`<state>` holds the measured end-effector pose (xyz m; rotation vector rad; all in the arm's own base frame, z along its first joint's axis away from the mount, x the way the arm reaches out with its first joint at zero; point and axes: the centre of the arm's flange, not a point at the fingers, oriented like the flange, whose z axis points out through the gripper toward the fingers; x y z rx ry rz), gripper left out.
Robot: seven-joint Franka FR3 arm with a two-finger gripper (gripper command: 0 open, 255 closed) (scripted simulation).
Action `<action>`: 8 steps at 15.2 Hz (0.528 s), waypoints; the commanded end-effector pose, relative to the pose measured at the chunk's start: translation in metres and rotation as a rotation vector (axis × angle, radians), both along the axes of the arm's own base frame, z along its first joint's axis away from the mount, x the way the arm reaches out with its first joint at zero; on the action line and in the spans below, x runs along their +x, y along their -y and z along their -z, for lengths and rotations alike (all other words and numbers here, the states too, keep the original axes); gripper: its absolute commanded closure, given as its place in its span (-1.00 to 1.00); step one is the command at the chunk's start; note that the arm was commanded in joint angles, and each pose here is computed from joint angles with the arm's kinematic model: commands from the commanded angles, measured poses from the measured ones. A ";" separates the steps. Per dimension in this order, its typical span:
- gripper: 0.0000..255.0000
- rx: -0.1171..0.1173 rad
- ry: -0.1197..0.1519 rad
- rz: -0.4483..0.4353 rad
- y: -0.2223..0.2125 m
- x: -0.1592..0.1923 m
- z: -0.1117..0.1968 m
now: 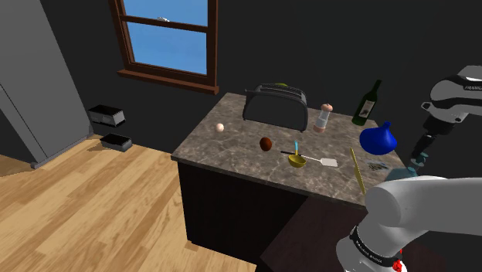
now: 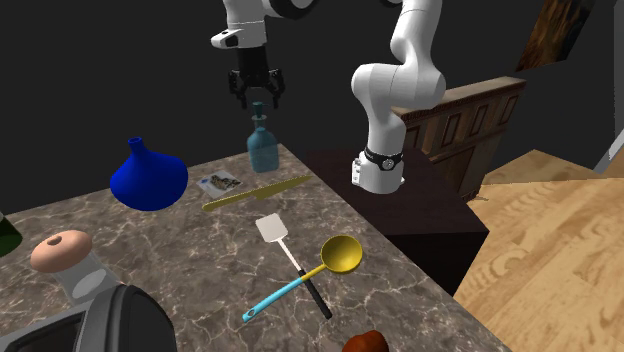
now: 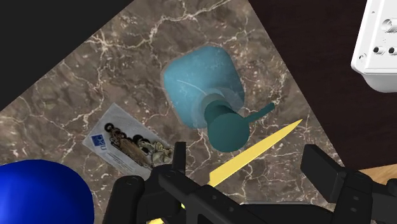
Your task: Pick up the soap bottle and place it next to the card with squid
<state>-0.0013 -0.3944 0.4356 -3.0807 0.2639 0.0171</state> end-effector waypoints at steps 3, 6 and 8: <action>-1.00 0.001 0.000 0.000 0.002 0.001 -0.043; -1.00 0.001 0.000 0.000 0.002 0.001 -0.043; -1.00 0.001 0.000 0.000 0.002 0.001 -0.043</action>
